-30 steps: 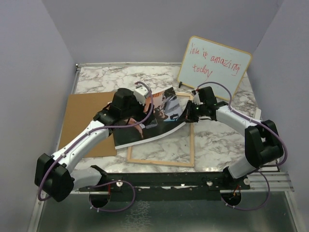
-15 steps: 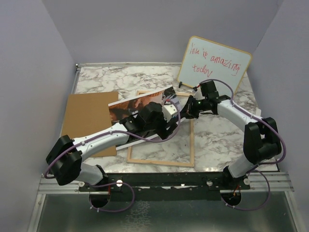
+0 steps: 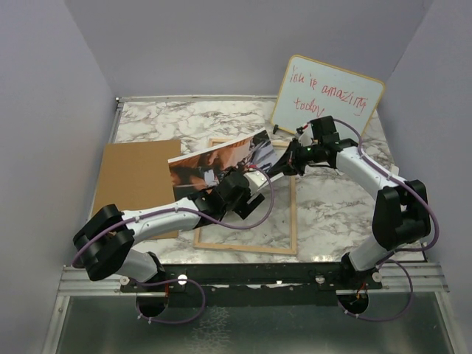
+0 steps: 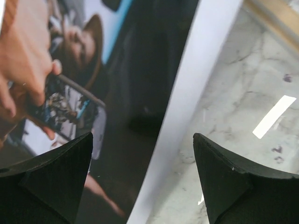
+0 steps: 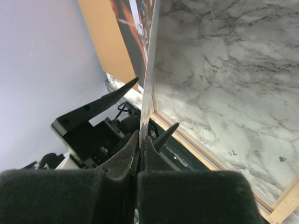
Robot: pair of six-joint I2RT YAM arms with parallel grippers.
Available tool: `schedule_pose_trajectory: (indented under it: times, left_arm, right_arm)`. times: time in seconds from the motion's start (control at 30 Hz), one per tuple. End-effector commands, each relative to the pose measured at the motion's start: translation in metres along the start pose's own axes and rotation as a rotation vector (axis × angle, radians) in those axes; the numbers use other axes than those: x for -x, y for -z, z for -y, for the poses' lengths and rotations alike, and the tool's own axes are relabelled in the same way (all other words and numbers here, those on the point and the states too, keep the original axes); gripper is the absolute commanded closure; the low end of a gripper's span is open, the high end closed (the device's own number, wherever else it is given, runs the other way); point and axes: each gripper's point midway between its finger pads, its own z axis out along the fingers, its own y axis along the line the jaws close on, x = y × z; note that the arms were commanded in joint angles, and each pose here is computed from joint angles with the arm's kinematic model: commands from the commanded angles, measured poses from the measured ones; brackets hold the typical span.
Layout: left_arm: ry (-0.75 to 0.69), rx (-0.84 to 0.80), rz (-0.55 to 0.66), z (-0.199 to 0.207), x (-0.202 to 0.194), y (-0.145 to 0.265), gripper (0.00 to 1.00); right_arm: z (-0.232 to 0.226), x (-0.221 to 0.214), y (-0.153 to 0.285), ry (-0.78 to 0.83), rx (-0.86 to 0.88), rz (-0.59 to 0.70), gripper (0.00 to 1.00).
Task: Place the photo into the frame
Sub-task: Turn over the photo from the photo frame.
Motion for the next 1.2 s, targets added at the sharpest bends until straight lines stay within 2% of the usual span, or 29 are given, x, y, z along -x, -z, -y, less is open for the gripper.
schedule_pose_trajectory:
  times: [0.0, 0.13, 0.33, 0.5, 0.53, 0.7, 0.77, 0.87, 0.93, 1.07, 1.17]
  left_arm:
    - [-0.007, 0.152, 0.033, -0.026, 0.001, 0.004, 0.15]
    - [-0.004, 0.204, -0.011, -0.033, -0.015, 0.002, 0.31]
    - [0.003, 0.229, -0.015, -0.038, -0.016, 0.009, 0.67]
    - [-0.021, 0.19, -0.04, -0.032, -0.017, 0.01, 0.97]
    - [-0.023, 0.188, -0.047, -0.032, -0.015, 0.009, 1.0]
    - [-0.035, 0.152, -0.058, -0.028, 0.0, 0.013, 1.0]
    - [-0.04, 0.135, -0.057, -0.028, 0.013, 0.019, 1.0]
    - [-0.038, 0.135, -0.058, -0.033, 0.035, 0.03, 1.0]
    - [-0.016, 0.125, -0.056, -0.037, 0.051, 0.038, 1.0]
    - [0.062, 0.105, -0.053, -0.05, 0.081, 0.053, 1.0]
    - [0.13, 0.055, -0.05, -0.06, 0.098, 0.063, 1.0]
  right_arm:
    - [-0.017, -0.009, 0.011, -0.045, 0.062, -0.053, 0.99]
    - [-0.017, -0.005, 0.014, -0.065, 0.055, -0.035, 0.99]
    - [-0.012, 0.003, 0.015, -0.095, 0.04, -0.004, 0.99]
    - [-0.019, 0.005, 0.018, -0.088, 0.064, -0.001, 0.99]
    - [-0.02, 0.006, 0.02, -0.085, 0.066, 0.003, 0.98]
    - [-0.029, 0.012, 0.028, -0.07, 0.092, 0.041, 0.6]
    - [-0.045, 0.017, 0.038, -0.044, 0.175, 0.067, 0.44]
    - [-0.073, 0.032, 0.058, 0.068, 0.25, 0.17, 0.27]
    - [-0.089, 0.042, 0.074, 0.144, 0.249, 0.252, 0.21]
    - [-0.115, 0.061, 0.114, 0.288, 0.205, 0.452, 0.14]
    - [-0.129, 0.072, 0.152, 0.37, 0.157, 0.652, 0.09]
